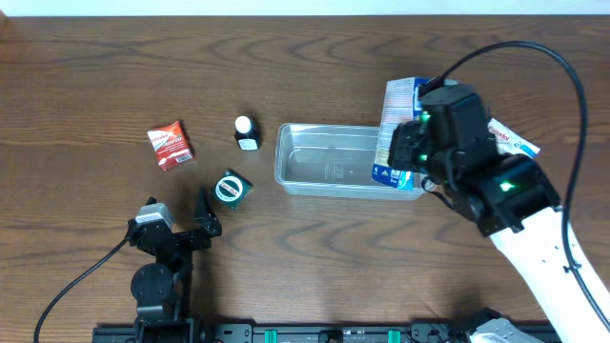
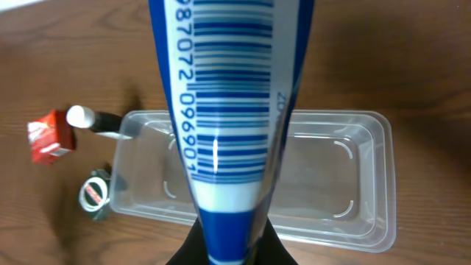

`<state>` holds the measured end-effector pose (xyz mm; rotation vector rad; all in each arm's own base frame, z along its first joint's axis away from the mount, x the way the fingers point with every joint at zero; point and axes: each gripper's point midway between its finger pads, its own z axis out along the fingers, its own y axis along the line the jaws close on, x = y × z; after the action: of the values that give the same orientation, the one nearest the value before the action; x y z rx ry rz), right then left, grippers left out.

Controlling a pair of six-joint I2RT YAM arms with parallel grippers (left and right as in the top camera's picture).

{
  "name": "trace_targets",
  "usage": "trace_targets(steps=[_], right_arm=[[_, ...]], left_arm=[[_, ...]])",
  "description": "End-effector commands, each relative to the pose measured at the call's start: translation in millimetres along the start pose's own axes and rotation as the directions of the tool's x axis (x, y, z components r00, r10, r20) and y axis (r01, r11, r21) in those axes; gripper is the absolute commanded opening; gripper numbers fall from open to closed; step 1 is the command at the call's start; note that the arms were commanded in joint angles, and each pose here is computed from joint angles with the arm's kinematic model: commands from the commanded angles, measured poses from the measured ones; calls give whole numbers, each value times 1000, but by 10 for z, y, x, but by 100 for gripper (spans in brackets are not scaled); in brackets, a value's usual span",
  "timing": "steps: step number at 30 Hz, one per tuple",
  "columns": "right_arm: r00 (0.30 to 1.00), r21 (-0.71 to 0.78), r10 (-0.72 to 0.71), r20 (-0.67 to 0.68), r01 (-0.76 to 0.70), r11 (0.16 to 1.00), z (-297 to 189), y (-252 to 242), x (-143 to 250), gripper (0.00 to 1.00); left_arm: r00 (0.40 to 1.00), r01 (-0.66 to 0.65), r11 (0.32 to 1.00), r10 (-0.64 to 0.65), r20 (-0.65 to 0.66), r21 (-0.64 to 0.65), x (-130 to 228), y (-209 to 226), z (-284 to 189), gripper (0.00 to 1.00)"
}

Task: Pack container
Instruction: 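Carry the blue-white box over the clear container and lower it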

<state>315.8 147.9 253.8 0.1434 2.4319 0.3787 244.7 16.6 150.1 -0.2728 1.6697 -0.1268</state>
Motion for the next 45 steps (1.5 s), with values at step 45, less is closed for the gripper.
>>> trace_targets(steps=[45], right_arm=[[275, 342, 939, 206, -919, 194, 728, -390, 593, 1]], left_arm=[[999, -8, 1000, 6, -51, -28, 168, 73, 12, 98]])
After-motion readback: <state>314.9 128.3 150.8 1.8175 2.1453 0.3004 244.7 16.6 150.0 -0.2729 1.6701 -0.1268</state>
